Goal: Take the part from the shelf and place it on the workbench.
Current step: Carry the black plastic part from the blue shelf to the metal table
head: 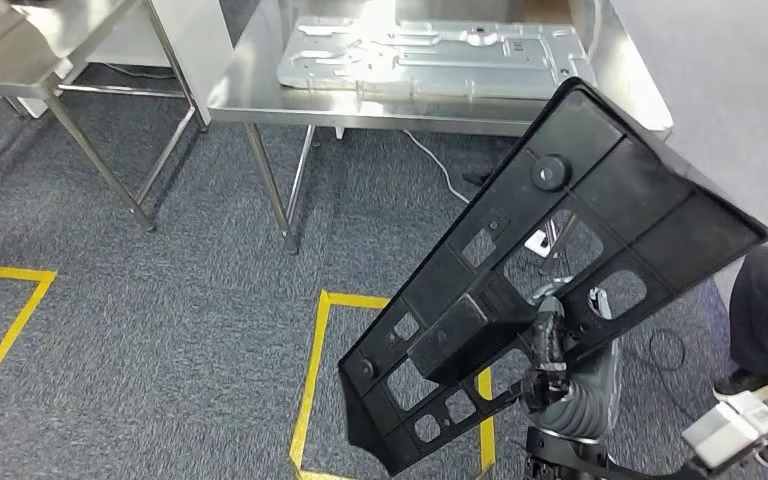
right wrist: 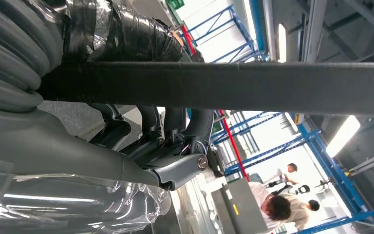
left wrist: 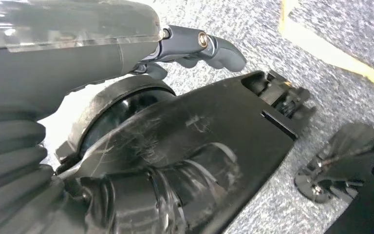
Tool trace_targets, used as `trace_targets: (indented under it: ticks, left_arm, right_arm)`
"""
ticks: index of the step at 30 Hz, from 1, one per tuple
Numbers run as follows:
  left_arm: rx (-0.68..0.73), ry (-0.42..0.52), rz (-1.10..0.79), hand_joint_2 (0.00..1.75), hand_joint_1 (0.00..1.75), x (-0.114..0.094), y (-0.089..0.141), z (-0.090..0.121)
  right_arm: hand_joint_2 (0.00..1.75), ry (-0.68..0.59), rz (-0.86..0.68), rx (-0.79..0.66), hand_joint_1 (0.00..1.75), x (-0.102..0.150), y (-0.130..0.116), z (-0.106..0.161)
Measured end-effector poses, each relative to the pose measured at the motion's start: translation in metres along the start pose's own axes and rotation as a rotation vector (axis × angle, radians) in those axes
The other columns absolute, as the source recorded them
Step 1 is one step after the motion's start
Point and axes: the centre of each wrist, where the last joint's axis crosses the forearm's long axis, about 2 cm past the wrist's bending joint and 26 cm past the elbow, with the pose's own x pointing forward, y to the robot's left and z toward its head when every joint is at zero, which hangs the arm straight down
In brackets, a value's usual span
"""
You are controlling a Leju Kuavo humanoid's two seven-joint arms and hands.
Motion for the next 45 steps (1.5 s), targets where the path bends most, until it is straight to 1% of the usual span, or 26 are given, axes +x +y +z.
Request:
trace_targets:
  ticks: [14,45]
  left_arm:
    - [0.004,0.0,0.0,1.75,0.0,-0.0013,0.0006,-0.0003]
    - [0.006,0.005,-0.005,1.75,0.0,-0.0018,0.0019,-0.0007]
  right_arm:
    - [1.75,0.033,0.004,0.003,1.71,-0.0019,0.0003,-0.0014]
    - [1.75,0.05,-0.014,-0.002,1.71,-0.0049,0.0006,-0.0055]
